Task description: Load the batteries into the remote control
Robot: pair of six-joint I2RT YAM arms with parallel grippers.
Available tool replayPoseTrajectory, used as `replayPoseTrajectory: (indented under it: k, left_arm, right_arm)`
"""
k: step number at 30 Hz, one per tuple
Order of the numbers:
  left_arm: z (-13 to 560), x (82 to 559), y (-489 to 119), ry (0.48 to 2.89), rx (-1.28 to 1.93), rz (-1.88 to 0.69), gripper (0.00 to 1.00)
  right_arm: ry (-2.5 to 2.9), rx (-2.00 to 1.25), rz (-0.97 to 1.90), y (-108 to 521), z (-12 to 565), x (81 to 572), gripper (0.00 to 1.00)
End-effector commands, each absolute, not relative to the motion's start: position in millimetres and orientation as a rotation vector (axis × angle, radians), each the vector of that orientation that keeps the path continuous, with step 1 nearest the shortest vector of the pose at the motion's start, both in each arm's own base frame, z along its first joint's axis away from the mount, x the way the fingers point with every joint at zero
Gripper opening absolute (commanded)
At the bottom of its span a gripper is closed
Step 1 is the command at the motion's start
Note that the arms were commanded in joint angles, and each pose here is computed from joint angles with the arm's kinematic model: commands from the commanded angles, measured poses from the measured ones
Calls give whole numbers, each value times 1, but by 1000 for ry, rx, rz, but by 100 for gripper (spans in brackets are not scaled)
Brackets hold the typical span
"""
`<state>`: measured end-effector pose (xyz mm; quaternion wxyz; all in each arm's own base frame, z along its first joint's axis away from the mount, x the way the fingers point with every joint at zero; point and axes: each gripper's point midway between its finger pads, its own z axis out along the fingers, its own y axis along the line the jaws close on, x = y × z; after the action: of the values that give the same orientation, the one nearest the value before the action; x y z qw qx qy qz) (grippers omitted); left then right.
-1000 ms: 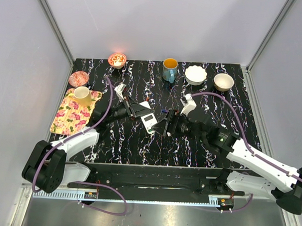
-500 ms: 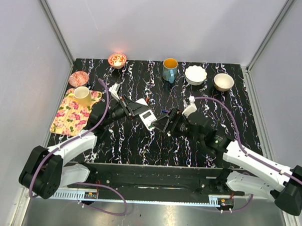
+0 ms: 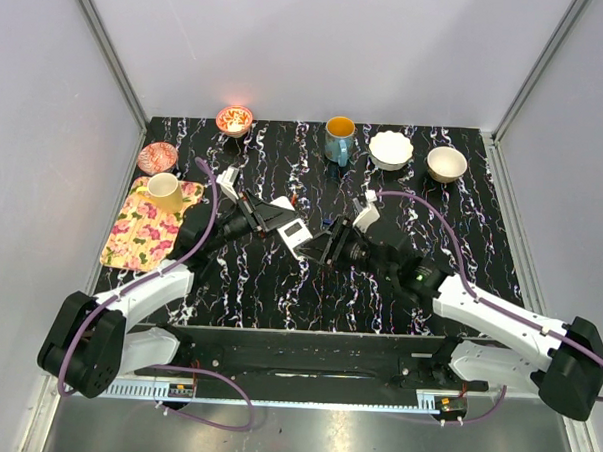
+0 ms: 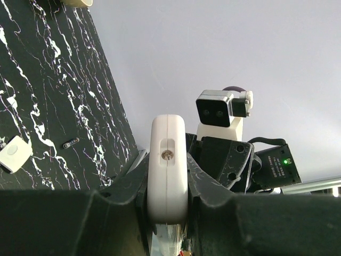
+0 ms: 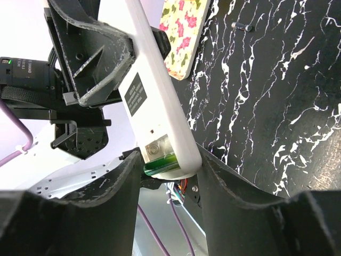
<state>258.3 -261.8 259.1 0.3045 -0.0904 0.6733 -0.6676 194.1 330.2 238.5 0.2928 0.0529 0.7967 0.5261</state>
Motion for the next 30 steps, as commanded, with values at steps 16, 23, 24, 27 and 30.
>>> replayPoseTrajectory:
  k: [16,23,24,27,30]
  left_arm:
    - [284,254,-258,1671,-190,-1792,0]
    - [285,253,-259,1673,-186,-1795,0]
    - [285,254,-259,1675,-189,-1793,0]
    - [284,254,-259,1683,-196,-1793,0]
    - [283,254,-259,1693,-202,-1793,0]
  right_arm:
    - [2054,130,1469,334,253,199,38]
    - [2069,112,1455,336,250,199,27]
    - [2078,113,1448,336,248,199,25]
    - [2093,104,1426,336,246,200,17]
    - [2108,101,1410,336,244,201,6]
